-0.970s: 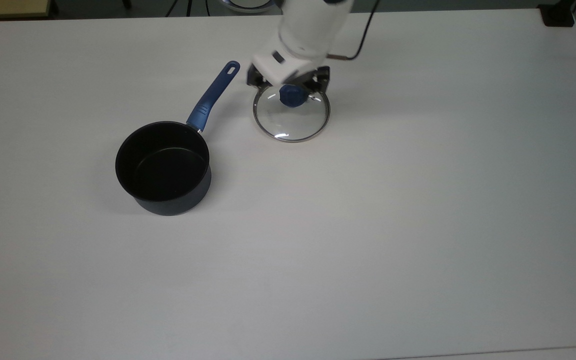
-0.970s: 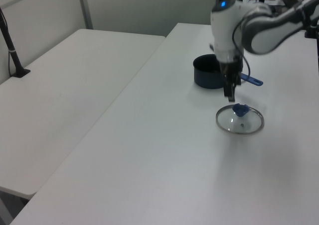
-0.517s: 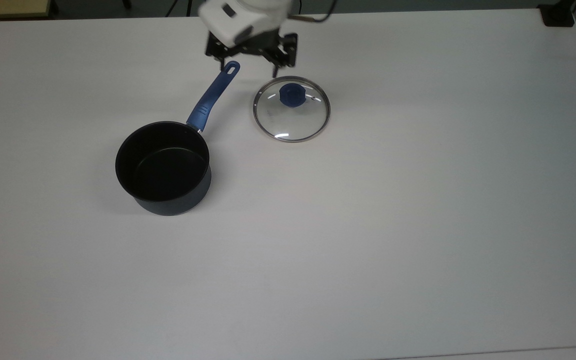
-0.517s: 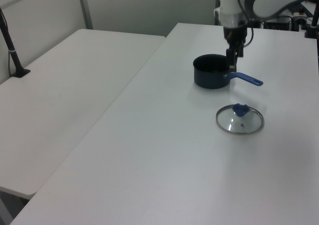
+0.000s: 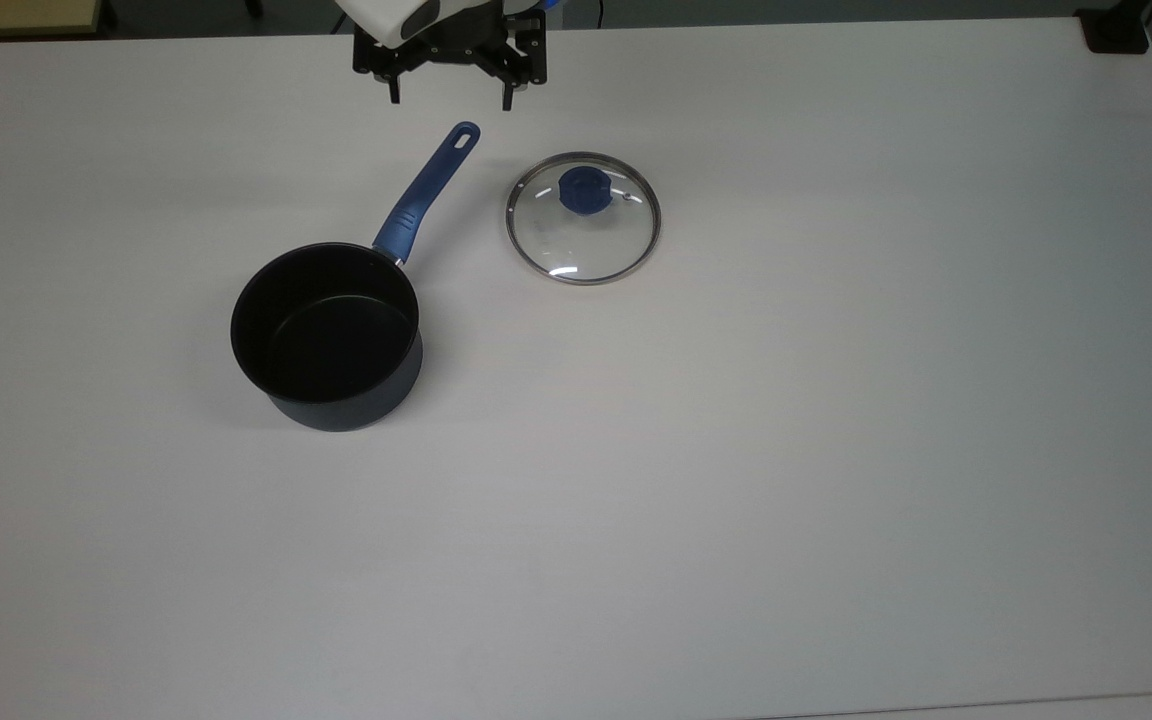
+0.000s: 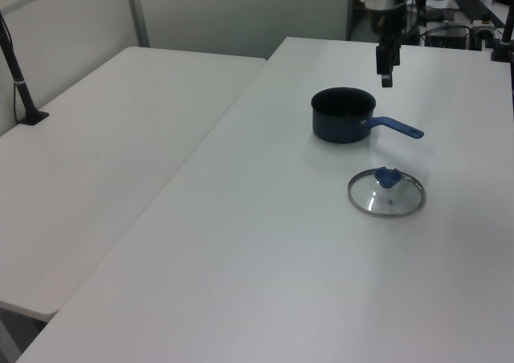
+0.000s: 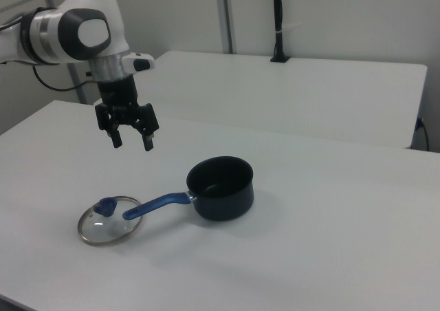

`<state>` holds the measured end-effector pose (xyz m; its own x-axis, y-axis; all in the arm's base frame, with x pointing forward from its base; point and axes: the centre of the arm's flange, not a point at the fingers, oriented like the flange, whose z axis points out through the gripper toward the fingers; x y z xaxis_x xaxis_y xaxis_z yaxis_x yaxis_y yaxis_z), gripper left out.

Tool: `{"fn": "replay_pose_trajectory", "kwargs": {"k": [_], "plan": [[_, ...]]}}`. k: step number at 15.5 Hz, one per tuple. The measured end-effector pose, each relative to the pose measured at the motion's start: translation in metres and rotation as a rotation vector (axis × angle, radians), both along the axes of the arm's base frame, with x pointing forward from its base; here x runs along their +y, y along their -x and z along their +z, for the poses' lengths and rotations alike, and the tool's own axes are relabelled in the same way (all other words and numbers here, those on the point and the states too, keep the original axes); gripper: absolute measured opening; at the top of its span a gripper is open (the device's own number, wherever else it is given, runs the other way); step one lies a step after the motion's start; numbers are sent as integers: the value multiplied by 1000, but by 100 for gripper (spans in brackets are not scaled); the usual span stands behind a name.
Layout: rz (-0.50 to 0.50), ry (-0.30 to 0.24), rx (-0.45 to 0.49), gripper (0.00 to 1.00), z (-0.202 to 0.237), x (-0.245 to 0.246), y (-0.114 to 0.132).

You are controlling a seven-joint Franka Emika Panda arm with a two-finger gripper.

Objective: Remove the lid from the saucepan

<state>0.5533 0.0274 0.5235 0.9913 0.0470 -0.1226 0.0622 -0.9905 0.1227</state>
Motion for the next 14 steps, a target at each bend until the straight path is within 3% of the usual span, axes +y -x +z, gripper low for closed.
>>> {"fn": "replay_pose_trajectory", "kwargs": {"k": [14], "plan": [[-14, -35, -17, 100, 12, -36, -1]]}}
